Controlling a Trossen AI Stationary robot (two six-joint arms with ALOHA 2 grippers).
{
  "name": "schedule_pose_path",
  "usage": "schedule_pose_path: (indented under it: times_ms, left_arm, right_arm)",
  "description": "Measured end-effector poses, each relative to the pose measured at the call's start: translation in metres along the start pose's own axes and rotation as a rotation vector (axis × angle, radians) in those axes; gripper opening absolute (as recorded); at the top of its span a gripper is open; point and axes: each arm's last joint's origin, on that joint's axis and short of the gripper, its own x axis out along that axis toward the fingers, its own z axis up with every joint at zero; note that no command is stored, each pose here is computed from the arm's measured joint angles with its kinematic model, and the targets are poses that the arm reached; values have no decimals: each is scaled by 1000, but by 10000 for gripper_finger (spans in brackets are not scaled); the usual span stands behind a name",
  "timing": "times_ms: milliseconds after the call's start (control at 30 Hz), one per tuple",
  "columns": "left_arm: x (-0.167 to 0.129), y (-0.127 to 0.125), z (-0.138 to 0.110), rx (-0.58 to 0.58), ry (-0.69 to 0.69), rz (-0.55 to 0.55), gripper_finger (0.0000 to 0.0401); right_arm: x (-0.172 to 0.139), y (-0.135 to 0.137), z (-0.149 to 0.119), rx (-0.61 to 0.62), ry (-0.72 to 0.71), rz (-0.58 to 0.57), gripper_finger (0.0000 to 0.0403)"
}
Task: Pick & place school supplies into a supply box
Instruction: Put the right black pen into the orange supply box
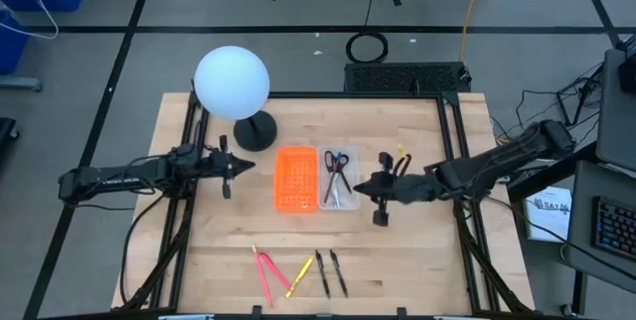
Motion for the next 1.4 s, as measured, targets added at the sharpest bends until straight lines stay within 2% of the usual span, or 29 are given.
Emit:
schedule_pose_path:
  times_ms: [100, 167, 300, 433, 567, 733, 833, 900, 1000, 1067, 1200, 1300, 1400]
  left_arm:
    - [0, 1, -2, 1, 24, 30, 24]
    - [0, 1, -2, 2, 23, 31, 24]
    - [0, 1, -2, -7, 23, 29, 25]
    - [0, 1, -1, -7, 20, 29, 25]
    - [0, 1, -1, -3, 15, 30, 26]
    - [0, 1, 2, -4, -11, 34, 26]
    - [0, 1, 3, -21, -22, 35, 26]
    - [0, 1, 4, -20, -34, 36, 26]
    - [0, 1, 4, -19, -37, 37, 26]
    - [0, 1, 4, -17, -37, 37, 26]
    - [0, 1, 4, -16, -38, 36, 26]
    - [0, 1, 4, -16, -38, 36, 26]
    - [0, 1, 4, -16, -38, 36, 26]
  right_arm:
    - [-16, 15, 28, 36, 99, -66, 0]
    - [-24, 27, 46, 76, 105, -55, 0]
    - [-31, 55, 62, 134, 135, 11, 0]
    - [-20, 89, 65, 234, 213, 131, 0]
    - [-3, 122, 60, 416, 339, 200, 0]
    - [16, 157, 55, 679, 484, 214, 0]
    - [30, 175, 48, 859, 587, 180, 0]
    - [39, 183, 41, 924, 608, 129, 0]
    - [49, 187, 30, 944, 636, 65, 0]
    - [57, 186, 22, 917, 637, -1, 0]
    - [74, 181, 13, 837, 669, -22, 12]
    - [84, 174, 9, 843, 673, -31, 49]
    - [92, 167, 2, 848, 686, -60, 105]
